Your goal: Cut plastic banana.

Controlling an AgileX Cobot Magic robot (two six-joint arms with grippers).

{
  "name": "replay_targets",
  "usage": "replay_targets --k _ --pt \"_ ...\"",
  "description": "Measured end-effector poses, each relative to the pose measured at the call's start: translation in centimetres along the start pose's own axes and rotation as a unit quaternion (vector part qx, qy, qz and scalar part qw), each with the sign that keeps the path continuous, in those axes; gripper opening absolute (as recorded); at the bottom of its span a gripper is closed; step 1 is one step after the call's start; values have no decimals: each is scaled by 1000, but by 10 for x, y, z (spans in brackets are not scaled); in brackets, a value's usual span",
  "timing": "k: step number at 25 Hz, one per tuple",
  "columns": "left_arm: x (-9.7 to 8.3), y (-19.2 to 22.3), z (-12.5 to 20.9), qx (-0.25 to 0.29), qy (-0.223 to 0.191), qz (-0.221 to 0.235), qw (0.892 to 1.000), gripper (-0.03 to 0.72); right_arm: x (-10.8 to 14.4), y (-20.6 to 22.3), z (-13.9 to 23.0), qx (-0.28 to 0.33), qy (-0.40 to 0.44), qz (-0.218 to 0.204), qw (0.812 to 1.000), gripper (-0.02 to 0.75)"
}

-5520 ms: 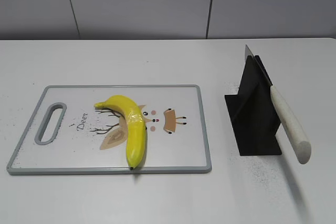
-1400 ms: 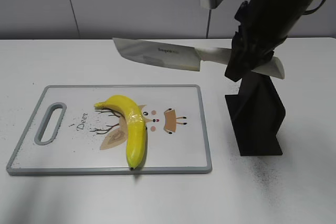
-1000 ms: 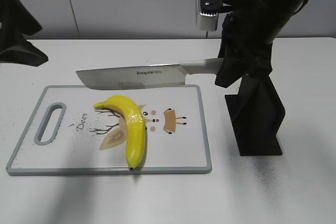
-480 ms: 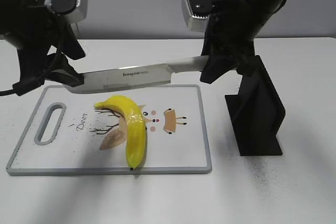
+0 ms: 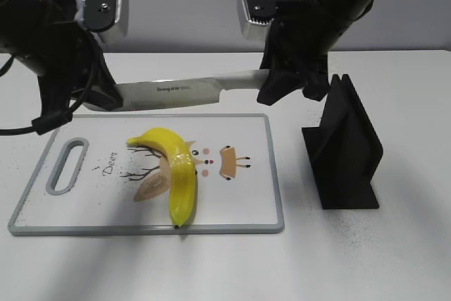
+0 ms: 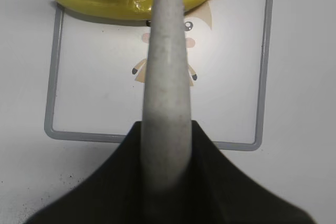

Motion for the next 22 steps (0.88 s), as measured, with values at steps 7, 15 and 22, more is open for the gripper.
replay_targets --k 7,15,22 --pt "1 24 8 9 -19 22 1000 -7 1 26 10 6 14 -24 1000 160" --pt "-16 94 53 51 -88 53 993 -5 18 105 45 35 53 -102 993 163" --pt "-20 116 69 64 -105 42 992 -5 16 112 52 49 56 -103 992 172"
Point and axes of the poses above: a point on each arm's last joint axis where the gripper is mounted, y pointing out along that axis toward the gripper, x along the wrist's bending axis when the last joint is at zero, z = x × y, the point moved 8 cm from there along y, pointing out along that axis toward the gripper, and after that the axes turned 9 degrees about -y, right-handed, at the moved point
